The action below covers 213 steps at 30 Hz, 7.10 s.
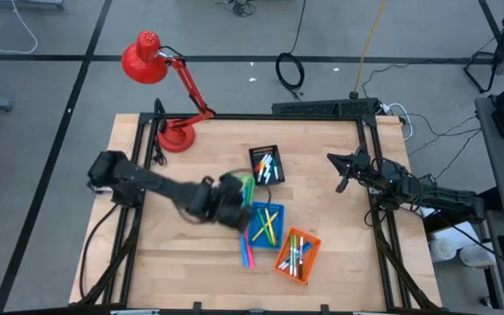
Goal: Pick & Place Markers
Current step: Put the light green highlighter into the green basket, then put the blue highlighter into the green basket, then put the pink highlighter into the green basket
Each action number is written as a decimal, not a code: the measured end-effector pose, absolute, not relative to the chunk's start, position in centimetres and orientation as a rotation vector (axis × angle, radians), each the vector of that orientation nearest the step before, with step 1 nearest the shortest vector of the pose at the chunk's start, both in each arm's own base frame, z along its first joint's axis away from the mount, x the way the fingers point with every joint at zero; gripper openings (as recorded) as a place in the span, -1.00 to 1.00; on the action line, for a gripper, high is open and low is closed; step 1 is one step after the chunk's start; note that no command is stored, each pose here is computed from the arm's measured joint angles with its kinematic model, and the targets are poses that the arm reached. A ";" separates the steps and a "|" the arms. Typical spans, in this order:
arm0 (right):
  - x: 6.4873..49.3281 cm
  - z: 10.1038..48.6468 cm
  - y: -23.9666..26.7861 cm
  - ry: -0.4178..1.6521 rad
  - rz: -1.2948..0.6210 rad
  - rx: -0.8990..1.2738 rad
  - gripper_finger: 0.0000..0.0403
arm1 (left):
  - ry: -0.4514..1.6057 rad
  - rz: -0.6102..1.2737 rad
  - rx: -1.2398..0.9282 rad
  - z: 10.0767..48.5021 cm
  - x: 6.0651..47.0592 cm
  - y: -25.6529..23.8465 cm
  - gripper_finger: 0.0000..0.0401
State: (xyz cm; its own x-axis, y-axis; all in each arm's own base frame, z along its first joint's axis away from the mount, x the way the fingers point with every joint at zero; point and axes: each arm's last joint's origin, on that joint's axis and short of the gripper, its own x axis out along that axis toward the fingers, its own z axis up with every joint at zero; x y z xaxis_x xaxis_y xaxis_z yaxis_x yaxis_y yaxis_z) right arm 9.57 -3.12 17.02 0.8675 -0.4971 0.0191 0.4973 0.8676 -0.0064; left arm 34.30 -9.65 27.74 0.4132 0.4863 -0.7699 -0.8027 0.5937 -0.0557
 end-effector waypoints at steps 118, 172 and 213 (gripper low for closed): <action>9.6 17.0 -3.1 -0.017 -0.520 -0.011 -1.00 | 1.205 1.258 -0.935 15.6 28.5 -24.0 -0.33; 9.6 17.0 -3.1 -0.012 -0.520 -0.011 -1.00 | 1.028 0.828 -0.287 25.9 36.3 -11.8 -0.71; 9.6 17.0 -3.1 -0.012 -0.520 -0.011 -1.00 | 0.965 0.535 -0.504 24.9 34.9 -11.2 0.59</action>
